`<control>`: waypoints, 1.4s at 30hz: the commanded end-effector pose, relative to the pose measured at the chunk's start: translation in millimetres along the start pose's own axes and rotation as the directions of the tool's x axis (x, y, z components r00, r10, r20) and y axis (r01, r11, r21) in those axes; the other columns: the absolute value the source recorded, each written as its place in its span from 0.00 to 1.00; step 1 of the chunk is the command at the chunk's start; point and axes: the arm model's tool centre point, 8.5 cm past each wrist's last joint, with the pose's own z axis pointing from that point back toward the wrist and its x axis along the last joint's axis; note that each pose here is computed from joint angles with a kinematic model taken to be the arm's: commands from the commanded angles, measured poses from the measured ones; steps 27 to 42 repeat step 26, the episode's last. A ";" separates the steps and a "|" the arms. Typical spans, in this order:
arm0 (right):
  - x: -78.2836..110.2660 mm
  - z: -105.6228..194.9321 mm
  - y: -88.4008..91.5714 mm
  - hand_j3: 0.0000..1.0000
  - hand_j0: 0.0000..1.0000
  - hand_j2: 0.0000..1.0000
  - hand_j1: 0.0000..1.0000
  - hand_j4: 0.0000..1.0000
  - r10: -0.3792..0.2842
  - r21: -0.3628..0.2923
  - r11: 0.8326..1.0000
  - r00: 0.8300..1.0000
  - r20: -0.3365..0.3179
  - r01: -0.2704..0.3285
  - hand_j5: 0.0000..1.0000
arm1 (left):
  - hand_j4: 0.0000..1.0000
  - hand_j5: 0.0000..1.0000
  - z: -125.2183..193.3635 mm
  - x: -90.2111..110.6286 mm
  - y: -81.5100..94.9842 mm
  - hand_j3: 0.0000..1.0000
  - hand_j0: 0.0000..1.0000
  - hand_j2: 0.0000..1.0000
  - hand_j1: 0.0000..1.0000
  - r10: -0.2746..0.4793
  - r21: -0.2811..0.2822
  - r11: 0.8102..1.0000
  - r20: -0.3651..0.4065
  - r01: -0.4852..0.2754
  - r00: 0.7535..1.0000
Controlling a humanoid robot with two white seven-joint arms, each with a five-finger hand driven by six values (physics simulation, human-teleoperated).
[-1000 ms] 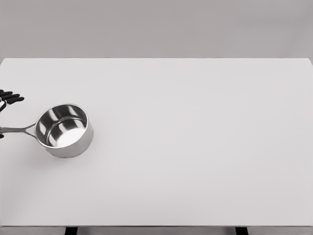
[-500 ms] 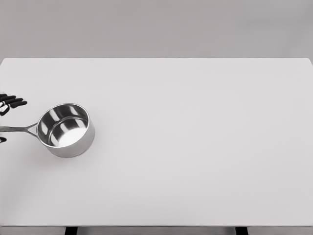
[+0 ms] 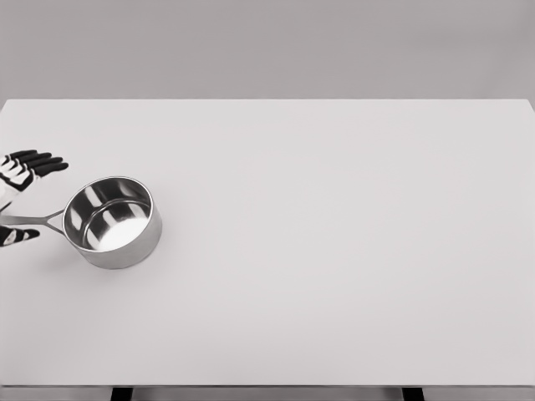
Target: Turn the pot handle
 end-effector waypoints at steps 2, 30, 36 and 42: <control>0.1 0.0 0.0 1.00 1.00 1.00 1.00 1.00 0.001 0.000 1.000 1.000 0.001 -0.001 1.00 | 1.00 1.00 -3.3 6.5 9.5 1.00 1.00 1.00 1.00 0.036 0.038 0.999 0.027 -0.037 0.999; 0.0 0.0 0.0 1.00 1.00 1.00 1.00 1.00 0.000 0.000 1.000 1.000 0.000 0.000 1.00 | 1.00 1.00 -68.1 64.9 14.9 1.00 1.00 1.00 1.00 0.179 0.059 0.977 0.296 -0.205 0.938; 0.0 0.0 0.0 1.00 1.00 1.00 1.00 1.00 0.000 0.000 1.000 1.000 0.000 0.000 1.00 | 1.00 1.00 -68.1 64.9 14.9 1.00 1.00 1.00 1.00 0.179 0.059 0.977 0.296 -0.205 0.938; 0.0 0.0 0.0 1.00 1.00 1.00 1.00 1.00 0.000 0.000 1.000 1.000 0.000 0.000 1.00 | 1.00 1.00 -68.1 64.9 14.9 1.00 1.00 1.00 1.00 0.179 0.059 0.977 0.296 -0.205 0.938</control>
